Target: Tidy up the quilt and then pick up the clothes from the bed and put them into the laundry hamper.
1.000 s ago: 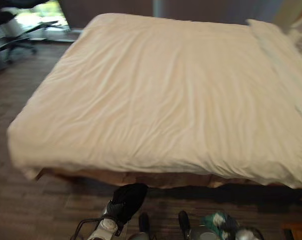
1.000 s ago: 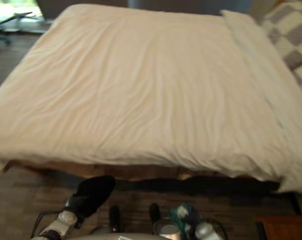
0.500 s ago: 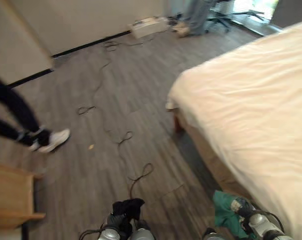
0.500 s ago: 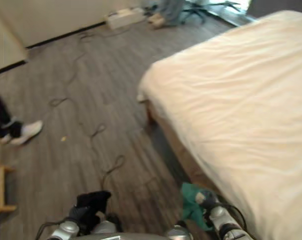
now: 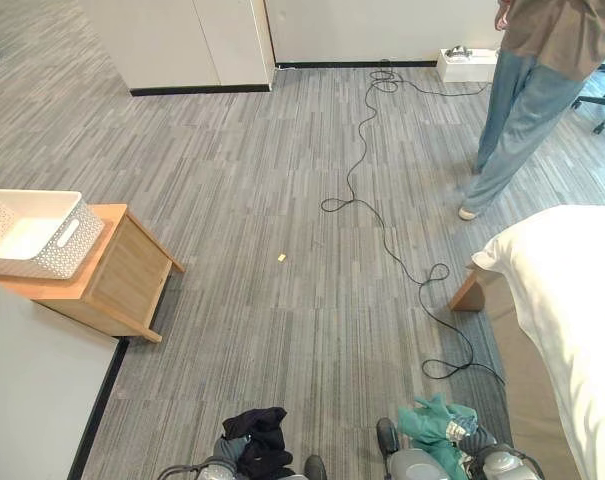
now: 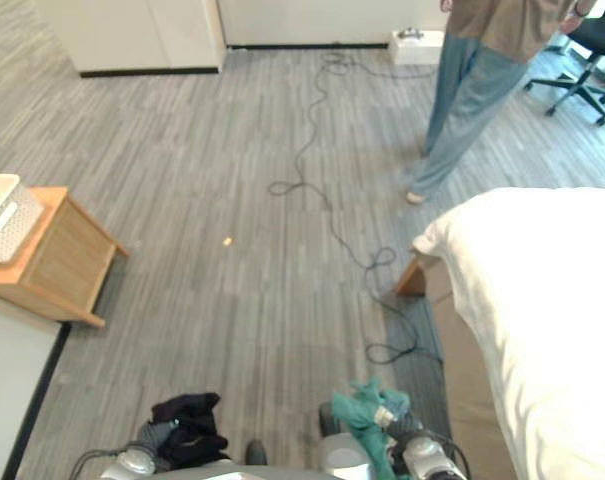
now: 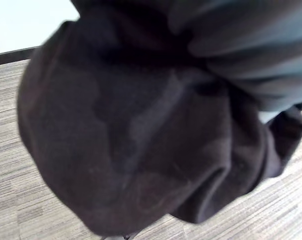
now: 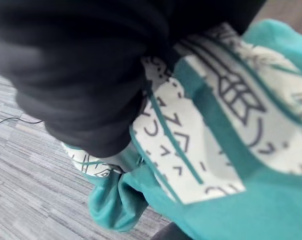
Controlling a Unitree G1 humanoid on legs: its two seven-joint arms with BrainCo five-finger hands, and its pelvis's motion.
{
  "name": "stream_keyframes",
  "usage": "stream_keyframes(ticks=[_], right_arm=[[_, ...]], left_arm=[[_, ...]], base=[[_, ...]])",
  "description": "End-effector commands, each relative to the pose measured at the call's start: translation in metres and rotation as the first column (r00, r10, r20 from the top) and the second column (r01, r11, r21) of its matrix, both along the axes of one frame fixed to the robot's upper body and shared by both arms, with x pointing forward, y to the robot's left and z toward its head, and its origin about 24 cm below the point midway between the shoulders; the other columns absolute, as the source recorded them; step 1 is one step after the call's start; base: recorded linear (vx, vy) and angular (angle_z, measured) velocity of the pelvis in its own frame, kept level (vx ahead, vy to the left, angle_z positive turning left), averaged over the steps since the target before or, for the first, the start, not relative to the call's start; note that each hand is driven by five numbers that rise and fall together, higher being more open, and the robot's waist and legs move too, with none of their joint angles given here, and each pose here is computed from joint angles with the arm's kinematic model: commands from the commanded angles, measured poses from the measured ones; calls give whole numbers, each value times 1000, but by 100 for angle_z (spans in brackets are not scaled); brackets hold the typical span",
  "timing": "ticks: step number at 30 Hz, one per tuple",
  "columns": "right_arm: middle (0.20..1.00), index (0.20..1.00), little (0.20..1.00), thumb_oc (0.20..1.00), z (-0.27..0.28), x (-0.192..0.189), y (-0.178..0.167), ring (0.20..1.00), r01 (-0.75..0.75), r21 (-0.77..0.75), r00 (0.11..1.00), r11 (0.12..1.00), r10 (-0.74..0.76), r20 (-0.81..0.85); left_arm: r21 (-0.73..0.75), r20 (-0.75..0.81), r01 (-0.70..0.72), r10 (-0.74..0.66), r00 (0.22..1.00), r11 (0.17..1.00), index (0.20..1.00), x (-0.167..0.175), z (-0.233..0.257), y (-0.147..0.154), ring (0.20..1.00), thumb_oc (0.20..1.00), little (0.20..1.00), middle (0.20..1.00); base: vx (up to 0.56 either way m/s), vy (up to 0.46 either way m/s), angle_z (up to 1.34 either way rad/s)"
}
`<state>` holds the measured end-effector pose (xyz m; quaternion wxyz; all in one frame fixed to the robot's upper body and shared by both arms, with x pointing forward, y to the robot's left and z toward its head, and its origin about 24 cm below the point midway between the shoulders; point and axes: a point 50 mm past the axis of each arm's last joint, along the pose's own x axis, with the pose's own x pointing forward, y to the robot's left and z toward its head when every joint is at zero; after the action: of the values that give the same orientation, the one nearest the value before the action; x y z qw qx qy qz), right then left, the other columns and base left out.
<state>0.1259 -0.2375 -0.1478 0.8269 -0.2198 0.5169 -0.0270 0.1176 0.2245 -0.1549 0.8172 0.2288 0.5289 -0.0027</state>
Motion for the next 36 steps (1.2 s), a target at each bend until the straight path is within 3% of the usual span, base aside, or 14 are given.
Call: stream_keyframes(ticks=[1,11,22,31,33,36], right_arm=[[200,200,200,200,5,-8,-22,200,-16,-93,1000,996,14,-18],[200,200,200,200,25,28,-28,200,-12,-82,991,997,23,134],[200,200,200,200,7,-1,-25,200,-6,-91,1000,996,6,-5],[200,200,200,200,15,14,-29,200,42,-90,997,995,-36,73],[200,200,200,200,9,0,-32,200,68,-97,998,993,-66,15],[200,200,200,200,3,-17,-33,200,30,-111,997,993,-38,-70]], left_arm=[[35,93,2,-5,996,999,200,33,12,3,200,200,200,200],[40,105,21,-25,994,999,200,39,14,0,200,200,200,200],[48,21,39,-40,999,998,200,16,6,4,200,200,200,200],[89,131,60,-71,989,994,200,50,21,8,200,200,200,200],[109,145,102,-118,982,989,200,60,25,7,200,200,200,200],[106,102,81,-91,991,991,200,46,18,9,200,200,200,200]], base=[[93,-71,19],[142,-172,-15],[563,123,-26],[548,27,45],[891,-195,102],[644,-183,87]])
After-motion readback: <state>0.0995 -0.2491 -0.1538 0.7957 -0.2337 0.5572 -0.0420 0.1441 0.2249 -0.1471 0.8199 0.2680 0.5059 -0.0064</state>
